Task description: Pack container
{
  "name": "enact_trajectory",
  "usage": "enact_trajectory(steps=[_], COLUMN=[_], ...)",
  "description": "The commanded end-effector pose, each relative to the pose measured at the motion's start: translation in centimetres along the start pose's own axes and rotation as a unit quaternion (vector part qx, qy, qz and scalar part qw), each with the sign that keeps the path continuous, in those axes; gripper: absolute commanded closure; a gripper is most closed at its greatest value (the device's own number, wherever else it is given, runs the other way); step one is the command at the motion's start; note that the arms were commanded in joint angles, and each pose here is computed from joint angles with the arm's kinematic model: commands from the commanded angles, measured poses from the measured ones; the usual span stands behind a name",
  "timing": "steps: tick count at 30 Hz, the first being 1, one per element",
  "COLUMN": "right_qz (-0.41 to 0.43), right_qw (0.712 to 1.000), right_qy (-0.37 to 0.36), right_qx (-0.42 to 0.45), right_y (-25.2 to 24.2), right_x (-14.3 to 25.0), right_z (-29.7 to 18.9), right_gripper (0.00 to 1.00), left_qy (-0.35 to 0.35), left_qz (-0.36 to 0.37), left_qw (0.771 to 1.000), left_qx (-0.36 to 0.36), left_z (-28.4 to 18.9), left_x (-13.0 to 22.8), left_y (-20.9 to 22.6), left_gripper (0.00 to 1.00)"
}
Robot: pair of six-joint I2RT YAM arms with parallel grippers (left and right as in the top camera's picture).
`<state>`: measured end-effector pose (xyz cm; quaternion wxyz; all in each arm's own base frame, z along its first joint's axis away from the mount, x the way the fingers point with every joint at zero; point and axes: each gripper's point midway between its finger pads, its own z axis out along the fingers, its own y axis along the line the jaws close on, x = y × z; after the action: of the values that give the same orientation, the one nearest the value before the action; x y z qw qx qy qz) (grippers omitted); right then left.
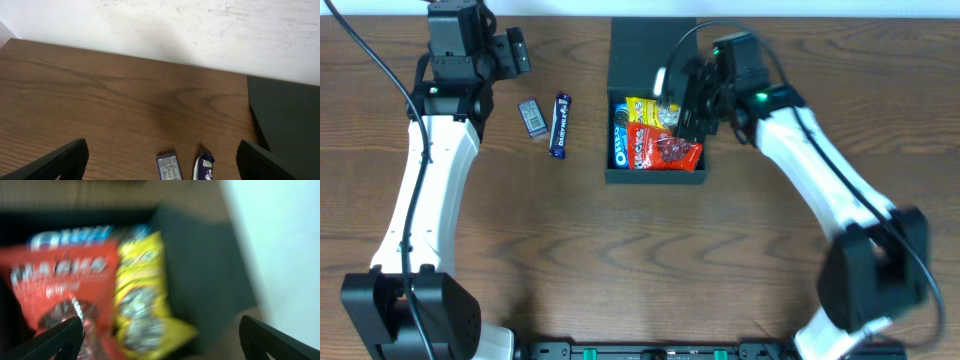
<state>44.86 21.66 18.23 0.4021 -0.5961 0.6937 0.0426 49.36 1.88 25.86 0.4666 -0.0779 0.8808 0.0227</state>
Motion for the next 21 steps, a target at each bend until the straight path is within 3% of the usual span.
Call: enact_trajectory(steps=[1,8,16,21], right_qz=[0.042,0.216,0.317,0.341], right_qw=[0.996,0.969,0.946,0.939], right_qy=[-0.063,-0.100,-0.062,-0.049], right_qx=[0.042,0.061,0.021,0.013], right_y=[-1.8,-2.6,-0.5,0.0], right_x=[-4.4,-6.3,-4.8,-4.3], right_z=[-4.7,-9.5,-9.0,-8.9], right_gripper=[0.01,0.01,0.01,0.01], left_qy=[-0.021,0.025,0.090,0.147], left_qz=[0.000,0.006,0.043,0.063], left_qw=[1.000,1.000,0.995,0.983], left_qx=[0.000,-0.003,0.010,0.089], left_z=[-1.3,-0.9,1.1,2.7], left_x=[-1.6,0.7,4.3,7.8], left_y=[0.2,0.3,-0.2,-2.8], left_gripper=[0.05,0.05,0.05,0.00])
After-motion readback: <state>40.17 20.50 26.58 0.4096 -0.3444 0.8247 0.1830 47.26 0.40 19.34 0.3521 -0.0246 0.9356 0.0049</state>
